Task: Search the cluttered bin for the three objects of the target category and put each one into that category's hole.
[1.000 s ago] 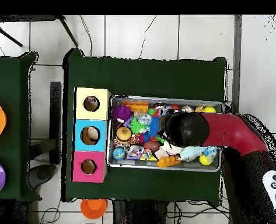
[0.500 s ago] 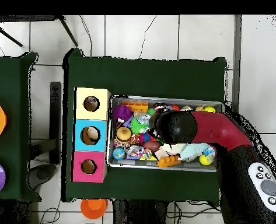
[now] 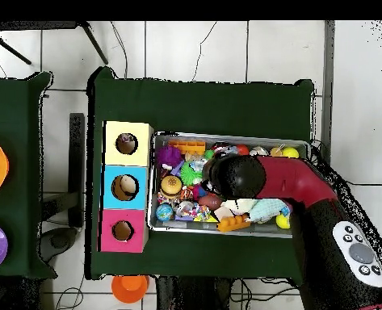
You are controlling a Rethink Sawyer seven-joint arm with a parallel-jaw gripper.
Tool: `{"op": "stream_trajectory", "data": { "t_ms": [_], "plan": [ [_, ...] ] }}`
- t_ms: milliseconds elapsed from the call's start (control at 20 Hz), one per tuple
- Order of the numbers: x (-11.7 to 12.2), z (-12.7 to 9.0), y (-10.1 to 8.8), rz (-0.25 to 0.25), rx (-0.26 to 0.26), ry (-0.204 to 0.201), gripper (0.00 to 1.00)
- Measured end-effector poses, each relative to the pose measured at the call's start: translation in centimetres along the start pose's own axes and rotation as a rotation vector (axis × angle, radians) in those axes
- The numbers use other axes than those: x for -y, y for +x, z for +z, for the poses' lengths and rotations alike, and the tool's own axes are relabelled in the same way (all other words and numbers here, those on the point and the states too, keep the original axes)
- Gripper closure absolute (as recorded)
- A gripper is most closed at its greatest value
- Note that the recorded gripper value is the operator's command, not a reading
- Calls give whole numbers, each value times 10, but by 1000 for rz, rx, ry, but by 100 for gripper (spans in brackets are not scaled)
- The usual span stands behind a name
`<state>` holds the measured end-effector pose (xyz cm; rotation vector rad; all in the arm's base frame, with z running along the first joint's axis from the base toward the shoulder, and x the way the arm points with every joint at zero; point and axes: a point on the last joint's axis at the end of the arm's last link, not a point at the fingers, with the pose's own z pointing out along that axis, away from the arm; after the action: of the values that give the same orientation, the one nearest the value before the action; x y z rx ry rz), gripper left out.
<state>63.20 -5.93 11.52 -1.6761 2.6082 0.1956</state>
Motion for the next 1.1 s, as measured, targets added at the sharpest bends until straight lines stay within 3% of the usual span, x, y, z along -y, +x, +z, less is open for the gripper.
{"op": "stream_trajectory", "data": {
  "t_ms": [500, 850, 1100],
  "plan": [
    [-8, 14, -8, -10, -6, -4, 0],
    [-9, 24, -4, -2, -1, 6, 0],
    [-22, 44, 2, 3, -37, -28, 0]
  ]
}}
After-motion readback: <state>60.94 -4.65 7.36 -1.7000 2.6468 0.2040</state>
